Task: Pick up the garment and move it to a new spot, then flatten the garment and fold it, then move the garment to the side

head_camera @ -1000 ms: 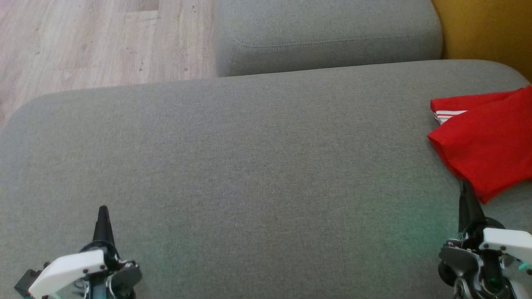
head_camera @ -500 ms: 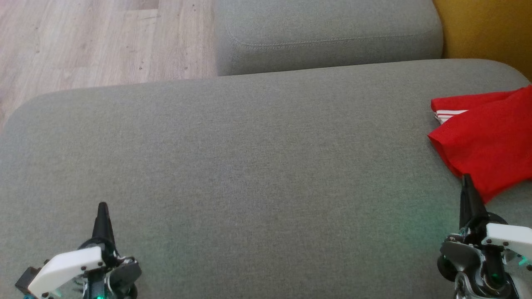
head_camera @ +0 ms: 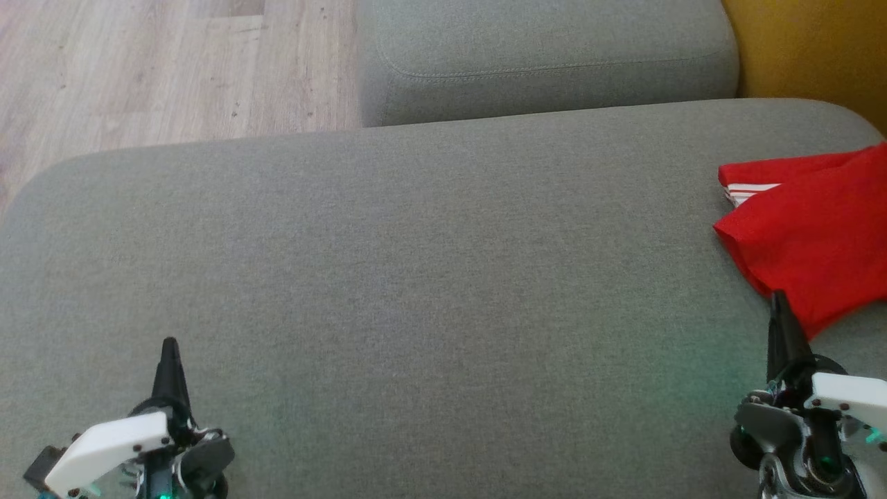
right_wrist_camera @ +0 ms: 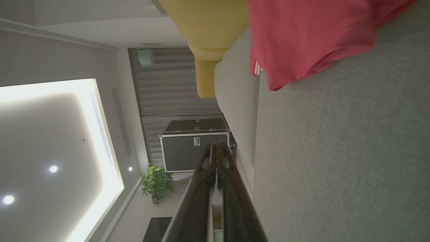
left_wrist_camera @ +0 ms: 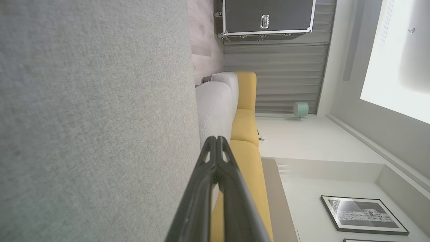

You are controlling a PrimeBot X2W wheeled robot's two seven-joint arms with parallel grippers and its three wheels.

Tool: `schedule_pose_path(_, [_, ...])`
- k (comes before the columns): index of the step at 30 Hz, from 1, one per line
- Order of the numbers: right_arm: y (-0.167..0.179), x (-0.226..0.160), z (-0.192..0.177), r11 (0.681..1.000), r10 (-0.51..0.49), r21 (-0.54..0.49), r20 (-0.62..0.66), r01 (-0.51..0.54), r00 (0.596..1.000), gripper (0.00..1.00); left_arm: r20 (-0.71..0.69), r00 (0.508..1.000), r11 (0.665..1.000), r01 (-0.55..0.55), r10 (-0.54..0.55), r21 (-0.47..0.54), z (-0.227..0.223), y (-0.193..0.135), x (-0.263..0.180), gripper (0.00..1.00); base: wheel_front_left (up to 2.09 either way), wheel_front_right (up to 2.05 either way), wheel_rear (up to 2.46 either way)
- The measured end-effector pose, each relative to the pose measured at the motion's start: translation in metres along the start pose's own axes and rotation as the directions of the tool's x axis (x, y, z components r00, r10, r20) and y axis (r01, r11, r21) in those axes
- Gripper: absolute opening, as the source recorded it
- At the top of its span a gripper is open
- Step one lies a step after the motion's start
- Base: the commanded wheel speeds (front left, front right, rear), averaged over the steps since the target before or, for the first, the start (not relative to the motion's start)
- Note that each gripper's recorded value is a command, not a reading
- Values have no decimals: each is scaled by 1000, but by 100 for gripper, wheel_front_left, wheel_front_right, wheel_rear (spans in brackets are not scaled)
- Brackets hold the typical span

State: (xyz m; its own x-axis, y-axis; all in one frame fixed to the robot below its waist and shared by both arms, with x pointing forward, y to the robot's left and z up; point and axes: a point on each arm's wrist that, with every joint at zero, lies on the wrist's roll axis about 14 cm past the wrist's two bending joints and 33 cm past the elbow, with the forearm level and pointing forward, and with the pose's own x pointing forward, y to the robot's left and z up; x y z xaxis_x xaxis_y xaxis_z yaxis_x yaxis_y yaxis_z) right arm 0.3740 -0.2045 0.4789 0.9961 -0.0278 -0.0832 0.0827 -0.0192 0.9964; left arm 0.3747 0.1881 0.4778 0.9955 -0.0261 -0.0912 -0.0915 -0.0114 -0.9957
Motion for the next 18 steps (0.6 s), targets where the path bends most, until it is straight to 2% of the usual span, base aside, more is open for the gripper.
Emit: schedule_pose_path(18, [0, 0, 1, 1000, 0, 1, 1, 0, 1000, 0, 6, 1000, 1000, 0, 0, -4, 1, 0, 0, 0, 0, 0, 0])
